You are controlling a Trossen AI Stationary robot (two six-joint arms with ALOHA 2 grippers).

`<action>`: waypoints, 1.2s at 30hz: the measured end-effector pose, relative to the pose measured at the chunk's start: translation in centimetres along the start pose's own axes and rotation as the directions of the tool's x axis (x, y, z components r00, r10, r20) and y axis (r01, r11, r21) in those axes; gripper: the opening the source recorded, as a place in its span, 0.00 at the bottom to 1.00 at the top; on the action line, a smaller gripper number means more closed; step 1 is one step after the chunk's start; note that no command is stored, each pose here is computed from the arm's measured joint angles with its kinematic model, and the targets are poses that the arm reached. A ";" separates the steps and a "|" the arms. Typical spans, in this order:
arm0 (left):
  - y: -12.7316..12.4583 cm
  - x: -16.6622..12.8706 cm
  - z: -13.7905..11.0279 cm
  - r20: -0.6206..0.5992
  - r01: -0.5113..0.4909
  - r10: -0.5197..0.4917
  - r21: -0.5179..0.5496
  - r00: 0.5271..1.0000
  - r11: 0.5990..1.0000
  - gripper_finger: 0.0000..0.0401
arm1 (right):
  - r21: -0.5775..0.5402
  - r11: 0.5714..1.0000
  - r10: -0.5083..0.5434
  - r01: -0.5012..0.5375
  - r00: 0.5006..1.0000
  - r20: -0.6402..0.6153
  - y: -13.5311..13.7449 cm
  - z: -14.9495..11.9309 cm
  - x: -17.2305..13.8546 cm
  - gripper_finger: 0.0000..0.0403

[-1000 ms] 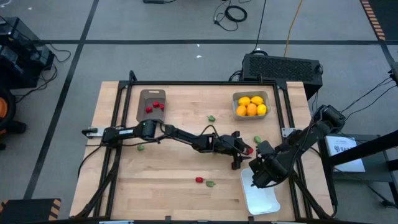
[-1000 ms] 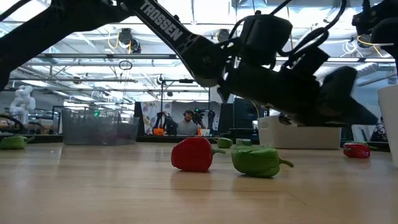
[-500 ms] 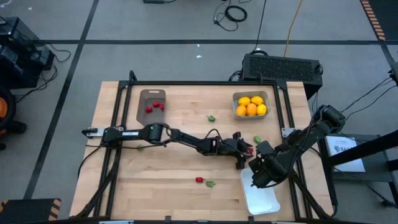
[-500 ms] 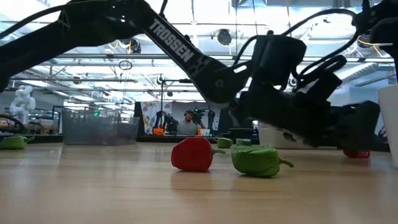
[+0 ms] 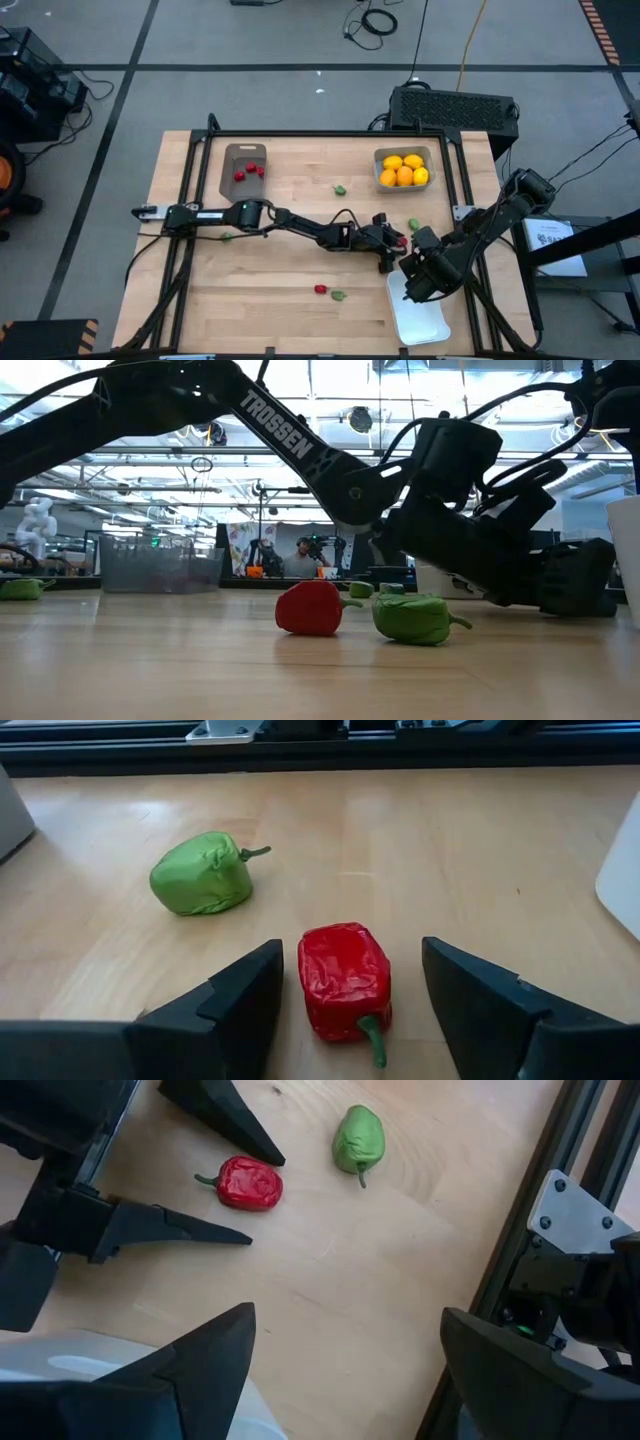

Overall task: Sort produce into baskets
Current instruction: Put the top red chili pepper into the black bin

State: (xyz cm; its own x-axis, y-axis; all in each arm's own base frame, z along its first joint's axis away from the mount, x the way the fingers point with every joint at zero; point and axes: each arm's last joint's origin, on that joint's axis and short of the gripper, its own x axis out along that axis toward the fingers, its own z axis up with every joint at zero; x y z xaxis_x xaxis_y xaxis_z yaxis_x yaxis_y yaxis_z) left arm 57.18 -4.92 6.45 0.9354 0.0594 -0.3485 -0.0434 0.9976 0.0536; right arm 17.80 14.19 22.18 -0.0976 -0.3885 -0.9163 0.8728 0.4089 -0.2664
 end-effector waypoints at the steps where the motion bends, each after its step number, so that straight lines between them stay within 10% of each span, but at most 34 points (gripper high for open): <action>1: 0.0 0.0 0.0 0.000 0.000 0.000 0.001 1.000 1.000 0.61 | 0.000 1.000 0.000 0.000 1.000 0.000 0.0 0.0 0.0 0.77; 22: 1.9 -1.1 1.5 -0.152 0.018 -0.019 -0.007 0.988 1.000 0.16 | 0.019 0.999 0.027 -0.027 0.999 0.018 0.2 0.0 0.0 0.77; 31: 7.5 -9.5 10.3 -0.472 0.093 0.032 0.237 0.881 0.967 0.21 | 0.009 0.998 0.060 -0.062 0.991 0.120 0.4 0.3 0.0 0.77; 36: 10.2 -16.2 14.2 -0.615 0.198 -0.053 0.171 0.787 0.965 0.21 | 0.007 0.995 0.095 -0.099 0.970 0.223 0.5 0.6 -0.1 0.77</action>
State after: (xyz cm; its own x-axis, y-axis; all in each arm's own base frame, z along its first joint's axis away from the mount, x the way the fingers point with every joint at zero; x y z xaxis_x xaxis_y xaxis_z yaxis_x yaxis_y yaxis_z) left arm 46.60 3.78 25.96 0.5227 0.0156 -0.8524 0.2039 0.9685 0.1428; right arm 18.56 13.96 22.27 0.0953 -0.5224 -0.8474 0.8817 0.4394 -0.1717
